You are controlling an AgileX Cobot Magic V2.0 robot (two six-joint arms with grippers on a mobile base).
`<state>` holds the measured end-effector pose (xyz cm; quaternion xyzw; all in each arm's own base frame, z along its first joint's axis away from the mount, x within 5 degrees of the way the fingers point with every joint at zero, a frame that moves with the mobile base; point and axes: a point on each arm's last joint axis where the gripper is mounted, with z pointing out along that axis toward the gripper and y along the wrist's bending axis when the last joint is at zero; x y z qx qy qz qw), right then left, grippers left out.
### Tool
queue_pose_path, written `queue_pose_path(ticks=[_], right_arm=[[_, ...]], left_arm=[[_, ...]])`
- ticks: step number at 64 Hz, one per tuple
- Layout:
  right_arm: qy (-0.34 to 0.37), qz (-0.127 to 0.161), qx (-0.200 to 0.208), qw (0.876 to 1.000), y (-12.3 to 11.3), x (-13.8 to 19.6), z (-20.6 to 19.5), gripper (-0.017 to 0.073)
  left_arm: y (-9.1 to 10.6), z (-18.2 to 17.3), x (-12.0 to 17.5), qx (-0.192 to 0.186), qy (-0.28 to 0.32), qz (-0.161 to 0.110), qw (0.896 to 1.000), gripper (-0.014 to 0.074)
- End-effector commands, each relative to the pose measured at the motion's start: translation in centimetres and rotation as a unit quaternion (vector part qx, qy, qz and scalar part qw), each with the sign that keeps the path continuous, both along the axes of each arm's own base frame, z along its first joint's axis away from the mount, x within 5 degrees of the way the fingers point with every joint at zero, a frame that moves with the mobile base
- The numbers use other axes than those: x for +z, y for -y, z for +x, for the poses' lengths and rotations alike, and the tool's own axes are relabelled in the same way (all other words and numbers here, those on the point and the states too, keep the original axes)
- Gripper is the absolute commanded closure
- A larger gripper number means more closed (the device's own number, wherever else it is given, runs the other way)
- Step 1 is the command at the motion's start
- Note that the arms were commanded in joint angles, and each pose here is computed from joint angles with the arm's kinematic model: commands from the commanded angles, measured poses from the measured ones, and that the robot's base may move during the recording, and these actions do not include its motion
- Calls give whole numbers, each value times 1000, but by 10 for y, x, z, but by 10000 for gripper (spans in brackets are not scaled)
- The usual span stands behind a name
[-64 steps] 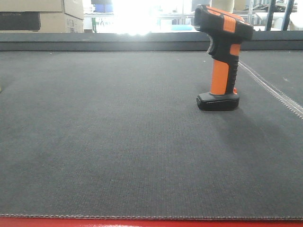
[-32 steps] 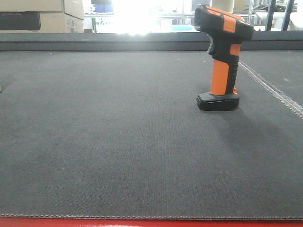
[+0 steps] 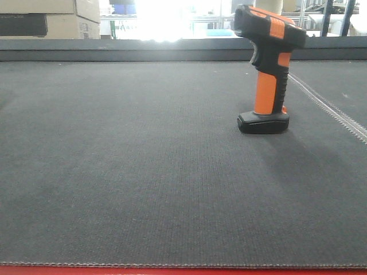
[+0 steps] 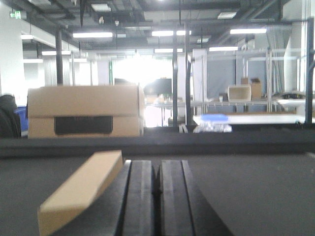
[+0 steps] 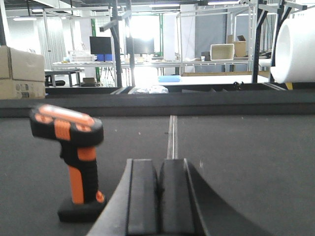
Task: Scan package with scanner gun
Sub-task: 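Lower the left gripper down over the tan cardboard box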
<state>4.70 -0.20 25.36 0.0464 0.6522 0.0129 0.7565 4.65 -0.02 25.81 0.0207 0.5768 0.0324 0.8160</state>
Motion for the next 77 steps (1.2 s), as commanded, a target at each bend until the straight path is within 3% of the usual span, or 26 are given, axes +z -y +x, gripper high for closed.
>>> queue_pose_path(ticks=[1, 6, 11, 20, 26, 30, 36, 42, 48, 53, 63, 68, 72, 77], right_arm=[[0, -9, 5, 1000, -2, 32, -9, 718], [-12, -10, 7, 1000, -2, 57, -6, 718], [-30, -9, 10, 999, -2, 79, 3, 718], [-84, -9, 12, 996, 0, 102, 33, 689], [-118, -7, 14, 993, 1, 107, 53, 555], [-138, -4, 14, 990, 2, 107, 67, 391], [-149, 0, 13, 989, 3, 104, 84, 159], [-159, -1, 23, 987, 1, 99, 98, -20], [-163, -4, 41, 986, -4, 96, 108, -9], [-169, -6, 55, 984, -9, 93, 113, -9], [-181, -12, 90, 979, -22, 88, 121, -9], [-182, -15, 107, 977, -28, 88, 121, -9], [-180, -17, 117, 976, -31, 88, 121, -9], [-179, -18, 124, 976, -34, 88, 121, -9]], left_arm=[[0, -10, 30, -3, 12, -5, 1000, 704], [-1, -16, 60, 1, -12, -6, 1000, 667], [-1, -13, 83, 4, -60, -8, 998, 567], [-2, 0, 117, 8, -129, -10, 992, 249], [-2, 17, 131, 9, -165, -10, 986, 111], [-2, 29, 138, 8, -188, -13, 982, 65], [-1, 47, 145, 0, -239, -29, 971, 52], [0, 67, 150, -2, -323, -35, 946, 54], [0, 88, 158, 0, -401, -35, 915, 54], [-1, 99, 169, 4, -440, -32, 898, 54], [-7, 137, 189, 24, -492, 12, 870, 54], [-13, 157, 194, 32, -528, 16, 848, 54], [-21, 170, 199, 36, -541, 19, 840, 54], [-34, 189, 202, 35, -543, 15, 839, 54]])
